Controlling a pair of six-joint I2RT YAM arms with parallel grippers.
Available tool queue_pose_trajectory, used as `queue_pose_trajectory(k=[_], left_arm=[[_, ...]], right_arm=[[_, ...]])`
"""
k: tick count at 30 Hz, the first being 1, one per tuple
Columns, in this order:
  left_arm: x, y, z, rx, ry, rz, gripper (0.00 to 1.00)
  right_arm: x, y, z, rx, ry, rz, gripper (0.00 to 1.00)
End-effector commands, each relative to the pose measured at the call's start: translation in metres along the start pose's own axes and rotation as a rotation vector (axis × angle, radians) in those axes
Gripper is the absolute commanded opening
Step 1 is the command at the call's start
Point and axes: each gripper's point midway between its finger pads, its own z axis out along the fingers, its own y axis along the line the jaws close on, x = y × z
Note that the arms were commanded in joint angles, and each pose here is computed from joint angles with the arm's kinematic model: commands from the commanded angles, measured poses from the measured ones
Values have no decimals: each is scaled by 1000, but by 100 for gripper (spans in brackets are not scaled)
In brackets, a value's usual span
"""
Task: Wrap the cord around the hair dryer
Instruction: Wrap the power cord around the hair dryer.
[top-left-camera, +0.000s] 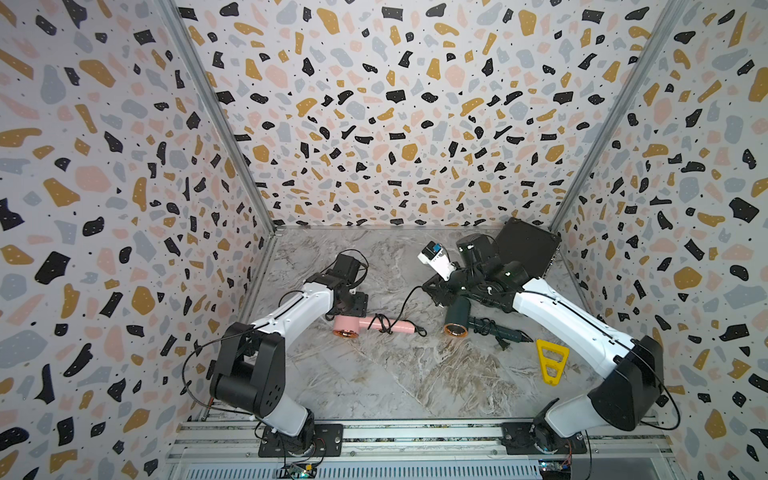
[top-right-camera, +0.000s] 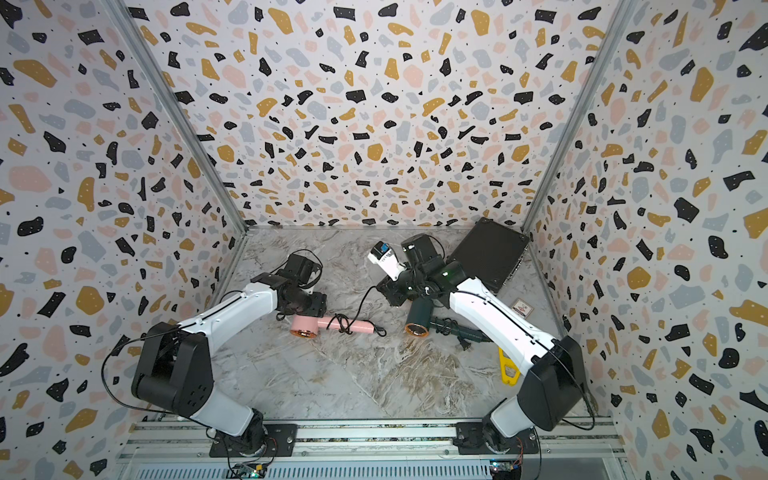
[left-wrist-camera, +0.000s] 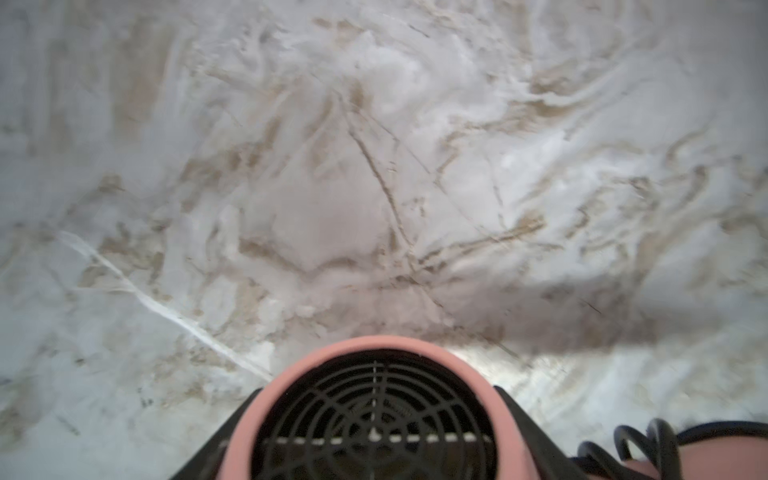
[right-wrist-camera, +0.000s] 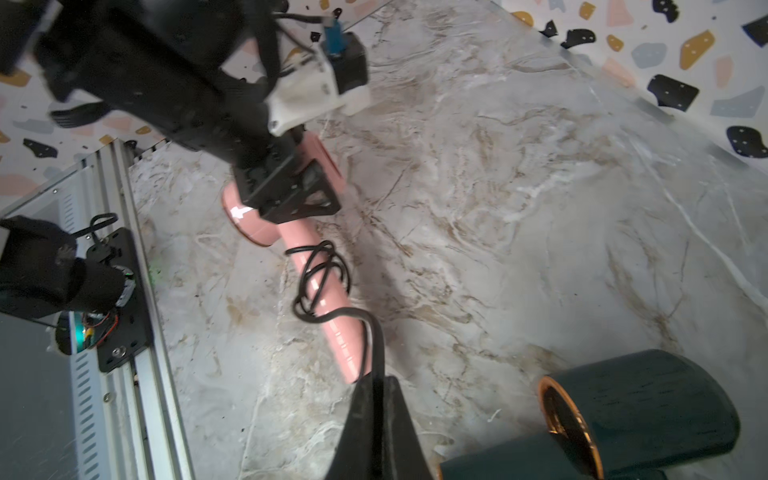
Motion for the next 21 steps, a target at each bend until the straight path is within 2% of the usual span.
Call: queue_pose_trajectory(k=[1, 5, 9, 12, 17, 21], left_arm=[[2, -59, -30, 334, 7, 67, 0], [-4, -92, -60, 547, -79, 102, 0], [-20, -100, -82, 636, -159, 60, 0], [-41, -85, -91, 589, -240, -43, 0], [-81, -61, -128, 521, -502, -227, 0], [-95, -53, -138, 523, -565, -363, 0]], right_arm=[[-11, -27, -1, 4, -70, 43, 0], [4, -42, 7, -1, -48, 84, 0], [5, -35, 5, -43, -108, 89, 0], [8, -29, 4, -79, -157, 87, 0], [13, -17, 6, -148, -264, 122, 0], [15, -12, 4, -175, -385, 141, 0]])
